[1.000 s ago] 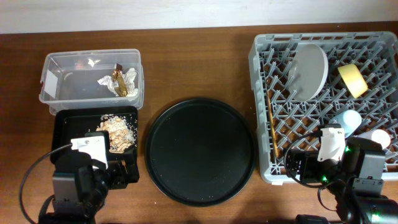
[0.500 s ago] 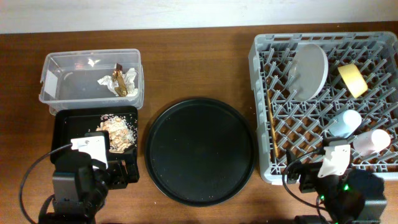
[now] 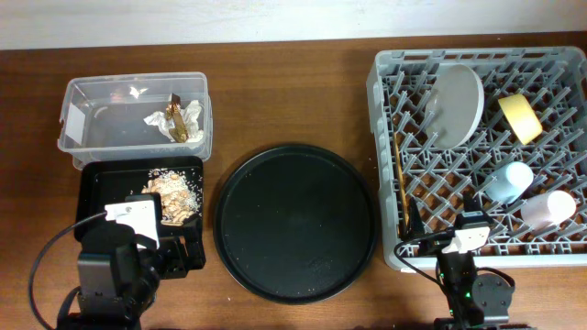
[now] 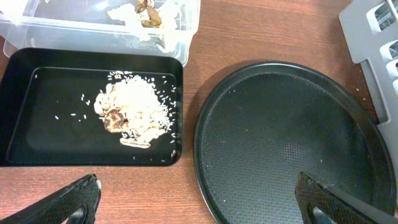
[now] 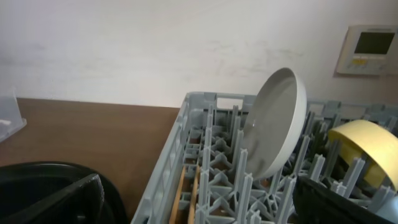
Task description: Sort waste into correct bins and load items into the dishwasher rack
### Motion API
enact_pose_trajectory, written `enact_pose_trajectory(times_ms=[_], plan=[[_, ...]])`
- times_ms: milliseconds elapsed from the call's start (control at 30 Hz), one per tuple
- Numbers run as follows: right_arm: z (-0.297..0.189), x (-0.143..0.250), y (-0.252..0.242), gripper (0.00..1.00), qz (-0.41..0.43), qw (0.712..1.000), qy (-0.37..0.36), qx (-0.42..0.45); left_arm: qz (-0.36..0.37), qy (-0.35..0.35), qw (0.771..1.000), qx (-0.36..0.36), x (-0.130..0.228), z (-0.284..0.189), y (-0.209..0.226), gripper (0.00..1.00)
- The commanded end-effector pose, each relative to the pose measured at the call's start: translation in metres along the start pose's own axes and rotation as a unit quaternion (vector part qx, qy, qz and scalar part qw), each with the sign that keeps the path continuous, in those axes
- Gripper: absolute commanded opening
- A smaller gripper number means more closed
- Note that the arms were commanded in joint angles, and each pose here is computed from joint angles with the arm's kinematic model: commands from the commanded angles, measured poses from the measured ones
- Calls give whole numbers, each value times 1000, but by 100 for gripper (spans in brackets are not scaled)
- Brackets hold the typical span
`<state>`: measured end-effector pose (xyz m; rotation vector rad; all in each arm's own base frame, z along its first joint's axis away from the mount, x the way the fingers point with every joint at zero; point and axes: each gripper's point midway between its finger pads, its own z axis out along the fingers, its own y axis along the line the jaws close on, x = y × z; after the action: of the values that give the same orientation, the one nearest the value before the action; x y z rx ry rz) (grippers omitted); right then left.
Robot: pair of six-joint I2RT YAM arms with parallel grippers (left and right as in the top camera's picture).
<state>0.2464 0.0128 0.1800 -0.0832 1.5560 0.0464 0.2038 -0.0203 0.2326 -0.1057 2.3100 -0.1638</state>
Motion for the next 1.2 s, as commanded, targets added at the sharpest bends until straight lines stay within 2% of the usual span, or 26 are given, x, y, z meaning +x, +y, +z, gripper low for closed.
enact_pose_trajectory(times_ms=[0,67,833,900,1000,1167], plan=[[0,11,0,98,4,1000,19,2,7,1,1000,6,1,0,-2,99],[-1,22,0,98,6,999,41,1,7,1,1000,6,1,0,-2,99],[-1,23,0,98,6,999,42,1,7,-4,1000,4,2,-2,-1,99],[-1,23,0,98,6,999,42,1,9,-22,999,-27,7,-4,12,99],[-1,23,0,98,6,999,42,1,8,-62,998,-29,25,9,18,99],[-1,23,0,98,6,999,42,1,9,-195,981,9,31,43,16,99]])
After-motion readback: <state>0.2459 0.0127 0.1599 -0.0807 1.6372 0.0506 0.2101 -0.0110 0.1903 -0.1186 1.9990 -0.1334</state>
